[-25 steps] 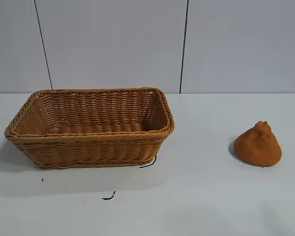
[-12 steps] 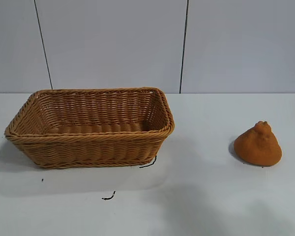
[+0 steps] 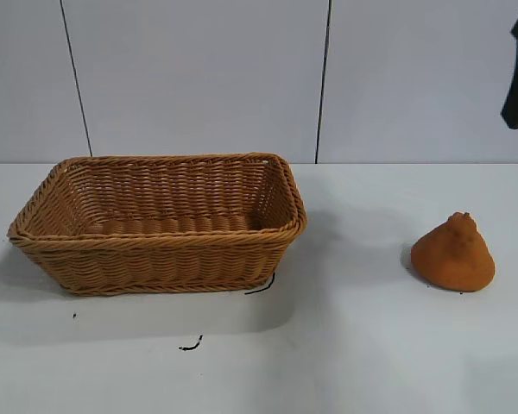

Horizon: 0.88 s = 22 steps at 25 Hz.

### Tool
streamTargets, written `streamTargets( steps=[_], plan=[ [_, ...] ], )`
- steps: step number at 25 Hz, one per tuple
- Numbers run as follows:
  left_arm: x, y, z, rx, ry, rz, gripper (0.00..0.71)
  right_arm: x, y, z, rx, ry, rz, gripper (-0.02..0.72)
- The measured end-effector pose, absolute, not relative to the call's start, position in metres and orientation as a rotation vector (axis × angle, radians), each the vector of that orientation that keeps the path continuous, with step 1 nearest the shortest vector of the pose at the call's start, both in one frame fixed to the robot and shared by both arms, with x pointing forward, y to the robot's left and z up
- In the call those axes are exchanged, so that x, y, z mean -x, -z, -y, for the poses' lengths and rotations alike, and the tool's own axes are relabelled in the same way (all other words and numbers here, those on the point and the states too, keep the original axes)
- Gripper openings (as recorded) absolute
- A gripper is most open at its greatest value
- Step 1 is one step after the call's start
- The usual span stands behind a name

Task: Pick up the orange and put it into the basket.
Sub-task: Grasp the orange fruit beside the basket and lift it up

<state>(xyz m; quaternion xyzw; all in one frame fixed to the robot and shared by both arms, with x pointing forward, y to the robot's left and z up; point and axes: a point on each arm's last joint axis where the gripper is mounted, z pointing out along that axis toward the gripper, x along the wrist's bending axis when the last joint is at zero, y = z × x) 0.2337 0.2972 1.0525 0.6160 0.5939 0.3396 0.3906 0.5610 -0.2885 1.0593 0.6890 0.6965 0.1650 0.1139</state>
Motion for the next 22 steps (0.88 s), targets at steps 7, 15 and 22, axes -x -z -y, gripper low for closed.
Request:
streamTargets(
  steps=[7, 15, 22],
  plan=[
    [-0.234, -1.053, -0.297, -1.564, -0.864, -1.508, 0.639, -0.613, -1.022, 0.288, -2.075, -0.411, -2.088, 0.610],
    [-0.234, -1.053, -0.297, -1.564, -0.863, -1.508, 0.639, -0.626, -0.990, 0.259, -2.055, -0.379, -2.186, 0.610],
    [-0.234, -1.053, -0.297, -1.564, -0.863, -1.508, 0.639, -0.635, -0.962, 0.257, -2.114, -0.322, -2.145, 0.610]
  ],
)
